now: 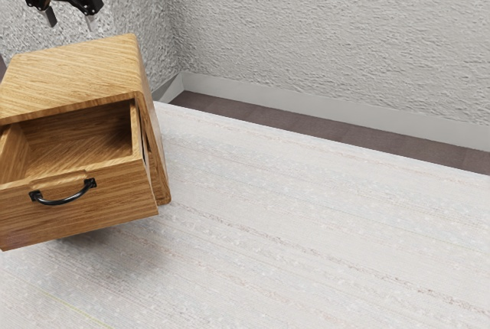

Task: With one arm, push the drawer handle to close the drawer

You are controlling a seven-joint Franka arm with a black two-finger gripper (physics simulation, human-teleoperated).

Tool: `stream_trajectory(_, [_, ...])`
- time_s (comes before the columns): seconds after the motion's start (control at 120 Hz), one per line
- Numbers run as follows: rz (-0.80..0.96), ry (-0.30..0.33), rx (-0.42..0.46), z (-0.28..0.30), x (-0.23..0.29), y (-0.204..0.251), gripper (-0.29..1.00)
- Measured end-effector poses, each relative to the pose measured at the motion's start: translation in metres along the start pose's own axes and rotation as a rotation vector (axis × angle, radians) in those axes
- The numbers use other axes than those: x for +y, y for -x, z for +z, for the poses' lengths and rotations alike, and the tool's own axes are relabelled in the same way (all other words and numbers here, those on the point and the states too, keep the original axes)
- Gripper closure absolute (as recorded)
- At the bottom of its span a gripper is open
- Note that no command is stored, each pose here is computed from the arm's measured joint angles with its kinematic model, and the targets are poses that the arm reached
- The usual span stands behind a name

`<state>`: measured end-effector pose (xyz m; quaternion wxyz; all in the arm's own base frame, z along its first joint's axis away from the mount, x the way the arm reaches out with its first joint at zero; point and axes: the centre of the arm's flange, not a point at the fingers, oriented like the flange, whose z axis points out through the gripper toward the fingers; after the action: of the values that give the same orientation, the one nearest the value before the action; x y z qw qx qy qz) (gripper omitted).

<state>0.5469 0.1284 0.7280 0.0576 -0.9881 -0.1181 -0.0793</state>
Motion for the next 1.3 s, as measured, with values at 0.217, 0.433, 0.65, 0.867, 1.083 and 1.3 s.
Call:
stream_trajectory(0.217, [-0.063, 0.051, 0.079, -0.043, -0.035, 0.014, 0.02])
stream_trajectory(0.433, [-0.032, 0.085, 0.135, -0.109, 0.001, 0.05, 0.02])
stream_trajectory(0.65, [0.089, 0.204, 0.022, -0.092, 0.065, 0.079, 0.02])
stream_trajectory(0.867, [-0.086, 0.225, -0.094, -0.033, 0.027, 0.231, 0.02])
stream_trajectory(1.083, [-0.31, 0.187, -0.134, 0.013, 0.048, 0.357, 0.02])
stream_trajectory(1.3, [-0.281, 0.197, -0.318, 0.11, 0.112, 0.364, 0.02])
